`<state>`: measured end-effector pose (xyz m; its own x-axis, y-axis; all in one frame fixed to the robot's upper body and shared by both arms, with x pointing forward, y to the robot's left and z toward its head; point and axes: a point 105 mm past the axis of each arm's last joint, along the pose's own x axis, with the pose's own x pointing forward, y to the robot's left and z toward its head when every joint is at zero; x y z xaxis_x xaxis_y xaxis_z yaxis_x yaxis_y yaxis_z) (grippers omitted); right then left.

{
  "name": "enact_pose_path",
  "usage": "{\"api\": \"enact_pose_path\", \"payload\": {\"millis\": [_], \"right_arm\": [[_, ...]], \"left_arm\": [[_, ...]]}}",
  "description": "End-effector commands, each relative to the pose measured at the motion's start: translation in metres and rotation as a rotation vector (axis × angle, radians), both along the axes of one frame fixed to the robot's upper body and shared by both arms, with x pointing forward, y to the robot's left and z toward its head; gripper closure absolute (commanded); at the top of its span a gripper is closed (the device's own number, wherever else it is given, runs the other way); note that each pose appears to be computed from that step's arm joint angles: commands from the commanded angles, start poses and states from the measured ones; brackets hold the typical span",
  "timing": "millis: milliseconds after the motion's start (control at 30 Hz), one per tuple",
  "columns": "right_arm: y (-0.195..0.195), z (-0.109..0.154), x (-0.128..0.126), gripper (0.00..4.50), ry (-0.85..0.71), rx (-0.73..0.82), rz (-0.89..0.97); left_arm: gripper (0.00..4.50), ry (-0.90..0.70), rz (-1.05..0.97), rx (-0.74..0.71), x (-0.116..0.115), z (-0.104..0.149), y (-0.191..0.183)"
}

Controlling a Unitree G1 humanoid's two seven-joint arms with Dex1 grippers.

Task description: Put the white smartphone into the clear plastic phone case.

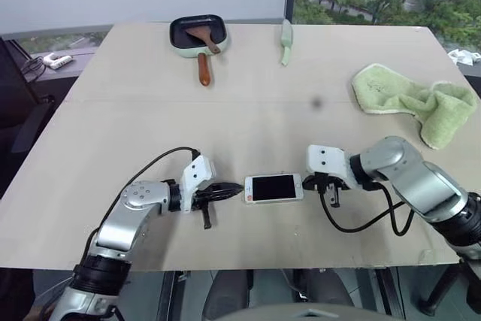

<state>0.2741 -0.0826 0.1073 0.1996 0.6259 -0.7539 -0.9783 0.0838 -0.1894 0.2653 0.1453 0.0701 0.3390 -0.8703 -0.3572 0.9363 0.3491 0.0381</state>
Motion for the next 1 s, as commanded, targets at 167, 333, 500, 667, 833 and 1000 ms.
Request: {"api": "enact_pose_path", "payload": {"millis": [167, 333, 500, 667, 833, 1000], "right_arm": [[0.033, 0.006, -0.013, 4.46, -0.011, 0.054, 0.097], [0.041, 0.004, -0.018, 4.46, 0.013, 0.076, 0.094], [0.026, 0.01, -0.007, 4.46, -0.001, 0.116, 0.015], [0.005, 0.031, 0.001, 4.46, -0.043, 0.238, -0.052], [-0.007, 0.039, 0.005, 4.46, -0.078, 0.321, -0.101], [-0.016, 0.031, 0.008, 4.46, -0.117, 0.375, -0.121]], "left_arm": [[4.5, 0.03, -0.063, -0.016, -0.006, -0.007, -0.021], [4.5, 0.03, -0.072, -0.023, -0.008, -0.004, -0.026], [4.5, 0.024, -0.054, -0.027, -0.006, 0.002, -0.022], [4.5, -0.02, -0.034, -0.014, -0.001, 0.018, -0.007], [4.5, -0.04, -0.037, -0.011, 0.001, 0.036, 0.003], [4.5, -0.058, -0.046, -0.009, 0.002, 0.042, 0.001]]}}
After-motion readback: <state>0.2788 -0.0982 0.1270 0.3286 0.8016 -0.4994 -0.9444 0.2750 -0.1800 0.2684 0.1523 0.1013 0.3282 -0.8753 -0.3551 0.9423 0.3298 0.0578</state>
